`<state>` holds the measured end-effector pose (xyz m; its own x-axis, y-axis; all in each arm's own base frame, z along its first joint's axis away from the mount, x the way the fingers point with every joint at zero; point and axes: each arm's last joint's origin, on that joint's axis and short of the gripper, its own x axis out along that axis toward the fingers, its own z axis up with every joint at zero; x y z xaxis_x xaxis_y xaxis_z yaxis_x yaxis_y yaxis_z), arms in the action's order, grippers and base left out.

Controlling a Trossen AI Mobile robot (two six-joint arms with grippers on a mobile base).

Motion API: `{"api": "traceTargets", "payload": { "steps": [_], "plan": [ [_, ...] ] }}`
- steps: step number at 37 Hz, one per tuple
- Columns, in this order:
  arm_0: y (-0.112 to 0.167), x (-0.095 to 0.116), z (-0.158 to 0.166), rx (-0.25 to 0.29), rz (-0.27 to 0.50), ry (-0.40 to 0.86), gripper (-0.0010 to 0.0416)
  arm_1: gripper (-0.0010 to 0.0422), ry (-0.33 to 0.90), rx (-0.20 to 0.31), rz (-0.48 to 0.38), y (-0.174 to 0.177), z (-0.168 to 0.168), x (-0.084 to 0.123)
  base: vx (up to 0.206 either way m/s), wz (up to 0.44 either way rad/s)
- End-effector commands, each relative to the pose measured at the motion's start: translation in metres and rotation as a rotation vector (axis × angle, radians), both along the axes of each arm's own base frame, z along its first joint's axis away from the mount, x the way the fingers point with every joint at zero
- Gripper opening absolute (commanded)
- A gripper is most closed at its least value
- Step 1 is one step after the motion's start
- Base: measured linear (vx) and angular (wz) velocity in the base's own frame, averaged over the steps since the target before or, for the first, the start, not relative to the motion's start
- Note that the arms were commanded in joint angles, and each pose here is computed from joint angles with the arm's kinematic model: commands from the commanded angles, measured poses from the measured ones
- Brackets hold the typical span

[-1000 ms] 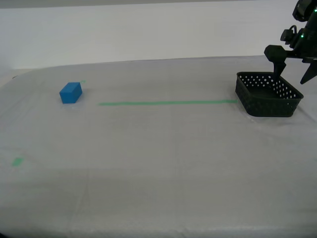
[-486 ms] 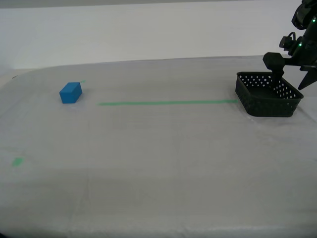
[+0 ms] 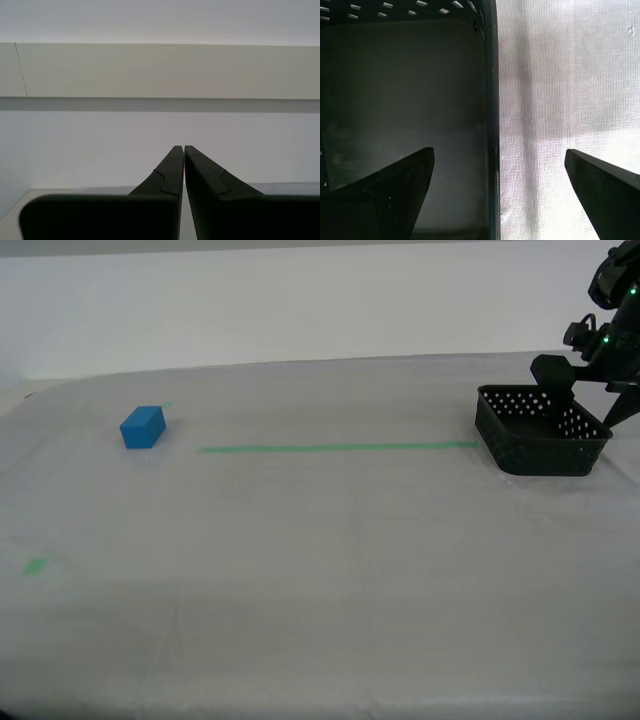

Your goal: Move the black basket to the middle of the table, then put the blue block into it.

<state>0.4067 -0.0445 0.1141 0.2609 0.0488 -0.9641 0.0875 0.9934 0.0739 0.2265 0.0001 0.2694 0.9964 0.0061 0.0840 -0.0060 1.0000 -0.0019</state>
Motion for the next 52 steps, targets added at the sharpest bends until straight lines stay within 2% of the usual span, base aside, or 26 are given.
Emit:
{"api": "traceTargets", "payload": {
  "steps": [1, 15, 35, 41, 52],
  "plan": [
    [0.000, 0.000, 0.000, -0.004, 0.004, 0.000, 0.0361, 0.0000, -0.006, 0.001, 0.001, 0.000, 0.001, 0.000, 0.000, 0.000],
    [-0.001, -0.001, -0.001, -0.027, 0.016, 0.005, 0.0359, 0.0000, -0.006, 0.001, 0.001, 0.000, 0.001, 0.000, 0.000, 0.000],
    [0.000, -0.006, -0.011, -0.028, 0.017, 0.005, 0.0357, 0.0000, -0.006, 0.001, 0.001, 0.000, 0.001, 0.000, 0.000, 0.000],
    [0.000, -0.006, -0.011, -0.028, 0.017, 0.003, 0.0336, 0.0000, -0.006, 0.001, 0.001, 0.000, 0.001, 0.000, 0.000, 0.000],
    [0.000, -0.005, -0.010, -0.031, 0.022, -0.006, 0.0267, 0.0000, -0.006, 0.001, 0.001, 0.000, 0.001, 0.000, 0.000, 0.000]
  ]
}}
